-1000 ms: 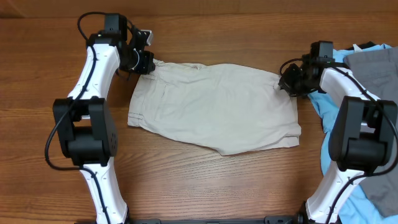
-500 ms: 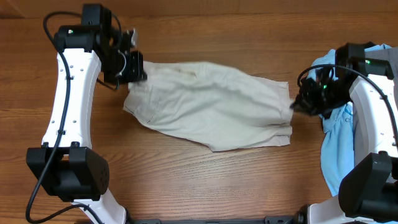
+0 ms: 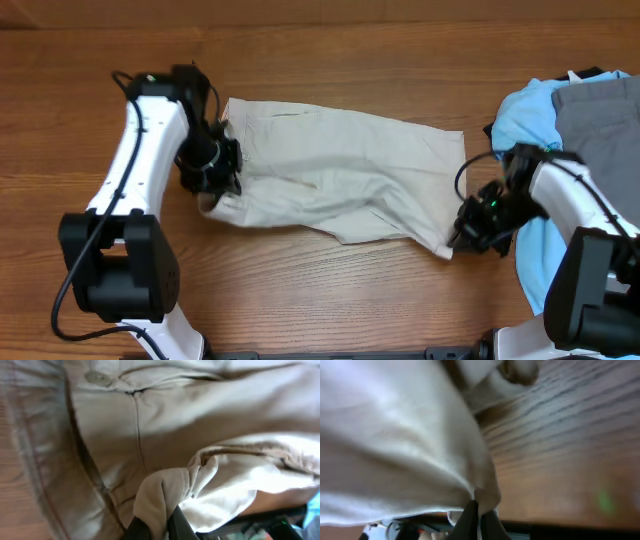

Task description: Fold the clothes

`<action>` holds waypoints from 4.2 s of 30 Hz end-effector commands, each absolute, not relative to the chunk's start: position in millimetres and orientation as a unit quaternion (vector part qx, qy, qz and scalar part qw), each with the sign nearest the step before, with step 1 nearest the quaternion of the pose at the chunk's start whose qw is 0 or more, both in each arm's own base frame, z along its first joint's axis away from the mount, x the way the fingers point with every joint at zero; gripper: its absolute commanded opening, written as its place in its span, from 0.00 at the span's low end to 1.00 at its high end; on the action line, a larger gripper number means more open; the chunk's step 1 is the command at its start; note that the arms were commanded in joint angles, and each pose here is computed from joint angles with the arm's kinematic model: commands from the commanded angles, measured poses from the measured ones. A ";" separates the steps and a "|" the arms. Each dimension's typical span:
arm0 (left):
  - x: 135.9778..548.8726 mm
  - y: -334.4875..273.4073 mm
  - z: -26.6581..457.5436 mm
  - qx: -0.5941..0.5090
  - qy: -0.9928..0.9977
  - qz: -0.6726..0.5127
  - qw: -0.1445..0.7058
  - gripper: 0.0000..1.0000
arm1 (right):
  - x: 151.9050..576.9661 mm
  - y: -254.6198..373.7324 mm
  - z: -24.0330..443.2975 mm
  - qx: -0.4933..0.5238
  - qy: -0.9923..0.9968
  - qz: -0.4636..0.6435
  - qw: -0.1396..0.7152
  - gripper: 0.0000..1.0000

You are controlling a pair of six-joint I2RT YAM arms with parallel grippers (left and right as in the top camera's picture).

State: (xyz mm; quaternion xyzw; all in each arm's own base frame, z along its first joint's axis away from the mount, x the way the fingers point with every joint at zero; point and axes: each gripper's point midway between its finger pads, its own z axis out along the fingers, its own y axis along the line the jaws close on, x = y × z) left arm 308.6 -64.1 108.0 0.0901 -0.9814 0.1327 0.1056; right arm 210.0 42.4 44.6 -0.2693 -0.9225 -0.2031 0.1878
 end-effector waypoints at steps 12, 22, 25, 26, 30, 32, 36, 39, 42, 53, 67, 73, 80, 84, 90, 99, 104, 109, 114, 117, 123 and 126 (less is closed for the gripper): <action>303.2 -52.7 20.3 0.121 -0.986 0.093 0.074 0.04 | 237.5 34.1 4.7 -0.288 -0.936 -0.179 0.096 0.04; 352.9 -43.8 6.3 0.132 -0.987 0.080 -0.040 0.04 | 289.7 28.2 -8.1 -0.295 -0.946 -0.138 -0.012 0.04; 376.4 -36.9 7.7 0.131 -0.985 0.065 -0.090 0.04 | 315.2 28.1 -9.9 -0.287 -0.945 -0.144 -0.060 0.04; 383.3 -34.6 8.7 0.131 -0.984 0.060 -0.105 0.04 | 322.9 28.2 -9.8 -0.284 -0.944 -0.147 -0.074 0.04; 411.5 -29.4 7.8 0.125 -0.978 0.050 -0.160 0.04 | 357.0 25.9 -7.5 -0.274 -0.938 -0.162 -0.139 0.04; 425.0 -29.9 3.1 0.120 -0.975 0.054 -0.182 0.04 | 371.9 25.2 -6.2 -0.269 -0.933 -0.168 -0.167 0.04; 441.7 -30.8 -12.5 0.115 -0.971 0.057 -0.203 0.04 | 399.4 24.1 4.3 -0.257 -0.922 -0.182 -0.225 0.04; 448.3 -30.8 -11.4 0.093 -0.971 0.053 -0.213 0.04 | 416.2 29.1 19.1 -0.240 -0.915 -0.204 -0.253 0.04; 458.0 -31.2 13.2 0.068 -0.970 0.049 -0.229 0.04 | 428.5 44.5 42.6 -0.197 -0.912 -0.245 -0.263 0.04; 450.3 -30.8 169.6 0.054 -0.954 0.053 -0.289 0.04 | 411.1 50.6 124.9 -0.151 -0.924 -0.249 -0.249 0.04; 331.1 -0.8 173.8 0.097 -0.988 -0.032 -0.116 0.05 | 275.3 30.2 136.1 -0.184 -0.970 -0.140 -0.079 0.04; 303.9 -2.8 153.1 0.140 -0.988 -0.028 -0.058 0.13 | 238.8 32.0 117.8 -0.195 -0.972 -0.129 -0.003 0.04; 268.3 -13.0 98.7 0.145 -0.989 -0.007 0.016 0.04 | 220.0 34.1 95.0 -0.204 -0.970 -0.127 0.032 0.04; 252.3 -11.7 65.9 0.154 -0.987 -0.011 0.035 0.04 | 223.0 34.1 94.0 -0.204 -0.970 -0.129 0.026 0.04; 248.2 -10.8 34.3 0.178 -0.984 -0.011 0.022 0.04 | 225.5 34.0 93.2 -0.204 -0.970 -0.129 0.022 0.04; 270.0 -4.0 -6.5 0.177 -0.984 -0.028 -0.004 0.04 | 228.6 33.8 92.8 -0.203 -0.970 -0.130 0.017 0.04; 290.5 -4.1 -40.3 0.173 -0.984 -0.028 -0.017 0.04 | 235.7 33.5 92.0 -0.208 -0.969 -0.133 0.003 0.04; 315.4 -5.3 -71.5 0.153 -0.987 -0.022 -0.047 0.04 | 251.7 32.8 85.4 -0.205 -0.968 -0.139 -0.032 0.04; 355.1 -10.0 -77.9 0.144 -0.982 0.000 -0.119 0.04 | 290.3 31.0 87.2 -0.198 -0.963 -0.151 -0.104 0.04; 378.1 -19.2 -69.6 0.140 -0.977 0.031 -0.157 0.04 | 313.8 30.2 87.1 -0.202 -0.956 -0.159 -0.141 0.04; 389.5 -26.8 -26.4 0.093 -0.988 0.038 -0.120 0.04 | 315.6 37.9 86.5 -0.198 -0.954 -0.181 -0.132 0.04; 385.1 -26.8 8.0 0.073 -0.992 0.034 -0.100 0.04 | 299.9 38.6 91.1 -0.198 -0.958 -0.176 -0.106 0.04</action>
